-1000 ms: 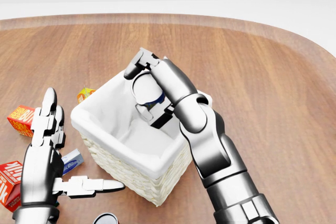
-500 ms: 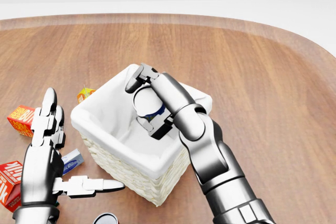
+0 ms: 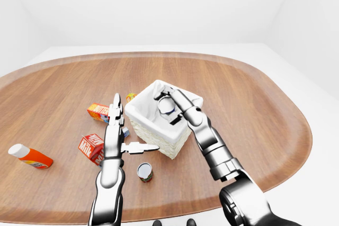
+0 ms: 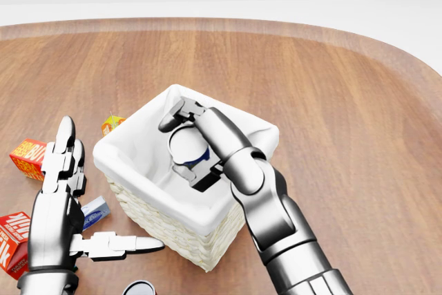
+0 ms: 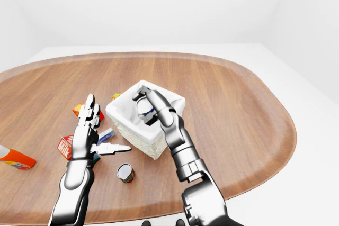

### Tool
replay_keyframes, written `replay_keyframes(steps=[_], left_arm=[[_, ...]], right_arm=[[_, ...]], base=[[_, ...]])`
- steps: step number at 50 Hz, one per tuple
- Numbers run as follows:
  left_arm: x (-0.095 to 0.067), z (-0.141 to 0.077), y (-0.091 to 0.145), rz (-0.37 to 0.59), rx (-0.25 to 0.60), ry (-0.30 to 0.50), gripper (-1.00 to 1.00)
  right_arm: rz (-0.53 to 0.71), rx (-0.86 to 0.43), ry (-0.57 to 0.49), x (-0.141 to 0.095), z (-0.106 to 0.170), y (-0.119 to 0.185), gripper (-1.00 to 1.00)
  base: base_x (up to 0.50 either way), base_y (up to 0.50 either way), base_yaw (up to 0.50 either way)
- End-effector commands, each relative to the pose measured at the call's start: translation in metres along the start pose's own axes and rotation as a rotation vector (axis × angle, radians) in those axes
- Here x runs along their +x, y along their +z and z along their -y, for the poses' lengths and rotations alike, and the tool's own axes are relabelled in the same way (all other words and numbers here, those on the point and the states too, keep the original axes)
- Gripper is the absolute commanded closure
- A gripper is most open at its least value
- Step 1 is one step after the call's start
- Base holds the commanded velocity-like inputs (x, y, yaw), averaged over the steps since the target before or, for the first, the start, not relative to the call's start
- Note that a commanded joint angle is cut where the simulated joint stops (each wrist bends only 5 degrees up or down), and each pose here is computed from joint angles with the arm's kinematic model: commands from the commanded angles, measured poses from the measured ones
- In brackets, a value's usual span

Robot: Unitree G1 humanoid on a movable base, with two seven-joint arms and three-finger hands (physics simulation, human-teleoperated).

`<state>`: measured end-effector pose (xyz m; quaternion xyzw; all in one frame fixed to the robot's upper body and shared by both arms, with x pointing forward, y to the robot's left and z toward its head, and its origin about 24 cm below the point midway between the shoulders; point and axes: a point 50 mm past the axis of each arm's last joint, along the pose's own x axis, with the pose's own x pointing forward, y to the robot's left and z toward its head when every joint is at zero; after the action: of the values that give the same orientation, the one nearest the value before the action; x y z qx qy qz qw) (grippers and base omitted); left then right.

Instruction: Pick up the alphabet soup, and put it in the basket.

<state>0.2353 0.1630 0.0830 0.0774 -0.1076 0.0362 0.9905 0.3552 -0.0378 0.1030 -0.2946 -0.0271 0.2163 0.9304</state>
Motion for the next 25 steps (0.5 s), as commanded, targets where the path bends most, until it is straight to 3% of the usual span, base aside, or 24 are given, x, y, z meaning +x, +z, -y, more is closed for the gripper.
replay_keyframes(steps=[1, 2, 3, 25], left_arm=[[0.0, 0.0, -0.0003, -0.001, 0.0, 0.0, -1.0], [-0.0001, 0.0, -0.0002, 0.0, 0.0, 0.0, -1.0], [0.0, -0.0001, -0.0004, 0.0, 0.0, 0.0, -1.0], [-0.0001, 0.0003, 0.0, -0.001, 0.0, 0.0, -1.0]], right_arm=[[-0.004, 0.019, -0.028, 0.0015, 0.0028, -0.0004, -0.54], [-0.008, 0.021, -0.028, 0.0018, 0.0031, -0.0013, -0.97], [-0.01, 0.022, -0.028, 0.0021, 0.0031, -0.0017, -1.0], [-0.005, 0.012, -0.016, 0.002, 0.0026, -0.0001, -1.0]], base=[[0.0, 0.0, 0.0], [0.0, 0.0, 0.0], [0.0, 0.0, 0.0], [0.0, 0.0, 0.0]])
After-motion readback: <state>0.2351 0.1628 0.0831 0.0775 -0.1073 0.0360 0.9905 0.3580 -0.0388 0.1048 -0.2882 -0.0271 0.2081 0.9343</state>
